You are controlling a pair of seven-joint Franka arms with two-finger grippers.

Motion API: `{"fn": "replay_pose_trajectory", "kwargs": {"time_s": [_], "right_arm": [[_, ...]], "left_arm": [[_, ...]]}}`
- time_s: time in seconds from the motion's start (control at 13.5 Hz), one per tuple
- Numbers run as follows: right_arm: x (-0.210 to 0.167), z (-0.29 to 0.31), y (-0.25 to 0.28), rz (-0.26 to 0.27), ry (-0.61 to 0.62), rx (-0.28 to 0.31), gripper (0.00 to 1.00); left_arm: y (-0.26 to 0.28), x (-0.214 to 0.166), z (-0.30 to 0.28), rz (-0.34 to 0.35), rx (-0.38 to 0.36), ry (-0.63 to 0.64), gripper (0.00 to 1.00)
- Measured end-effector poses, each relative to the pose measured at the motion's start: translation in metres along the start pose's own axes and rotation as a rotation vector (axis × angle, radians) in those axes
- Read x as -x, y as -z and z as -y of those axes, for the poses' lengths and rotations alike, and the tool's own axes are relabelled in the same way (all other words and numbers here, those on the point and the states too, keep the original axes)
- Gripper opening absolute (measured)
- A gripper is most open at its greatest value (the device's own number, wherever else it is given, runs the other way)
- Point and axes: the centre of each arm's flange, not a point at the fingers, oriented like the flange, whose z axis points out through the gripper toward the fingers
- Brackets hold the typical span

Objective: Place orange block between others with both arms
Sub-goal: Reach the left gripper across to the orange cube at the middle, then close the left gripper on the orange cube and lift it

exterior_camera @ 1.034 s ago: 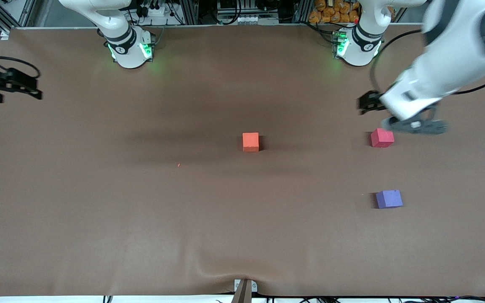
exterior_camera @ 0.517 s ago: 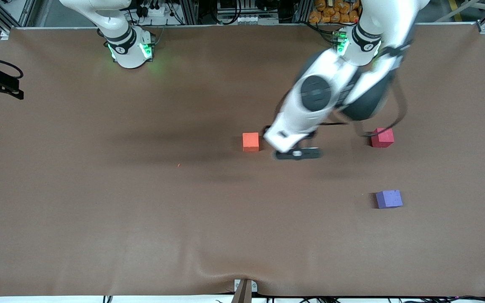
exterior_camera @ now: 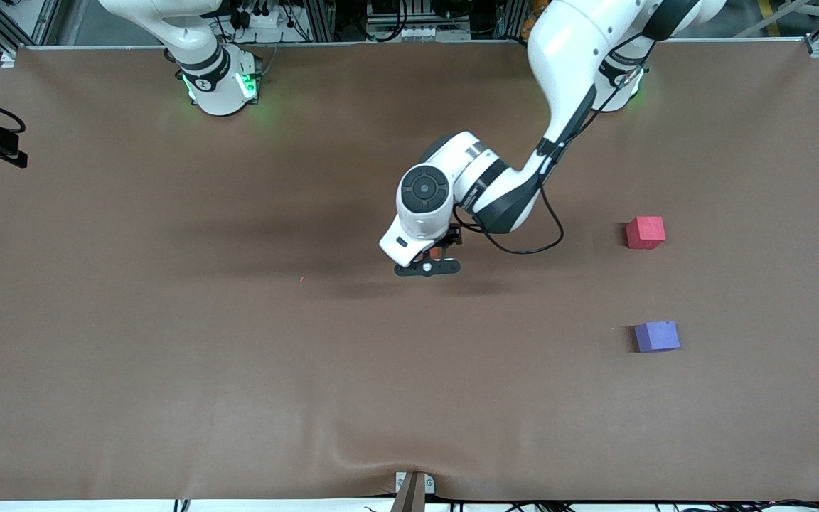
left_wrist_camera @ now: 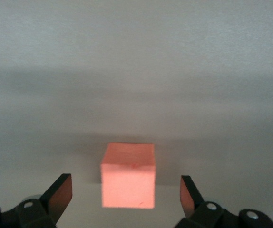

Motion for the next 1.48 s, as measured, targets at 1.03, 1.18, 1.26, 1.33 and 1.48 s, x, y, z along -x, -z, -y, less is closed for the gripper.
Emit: {"fn": "replay_pose_trajectory", "kwargs": {"time_s": [1.03, 1.18, 1.26, 1.33, 1.48], "right_arm": [[-0.001, 0.004, -0.001, -0.004, 0.008, -0.039, 1.0], [-0.001, 0.004, -0.001, -0.003, 0.008, -0.039, 1.0], [-0.001, 0.004, -0.001, -0.003, 0.008, -0.039, 1.0], [-0.001, 0.004, -0.001, -0.003, 0.008, -0.039, 1.0], [0.0, 0.004, -0.001, -0.003, 0.008, -0.039, 1.0]], "left_arm": [[-0.06, 0.018, 0.004, 0.023, -0.091, -0.006, 1.0], [-0.06, 0.021, 0.002, 0.024, -0.09, -0.01, 1.0], [-0.061, 0.023, 0.001, 0.025, -0.09, -0.013, 1.0], [-0.062, 0.025, 0.0, 0.026, -0.093, -0.017, 1.0], [-0.068, 0.029, 0.0, 0.034, -0.103, -0.021, 0.96]]}}
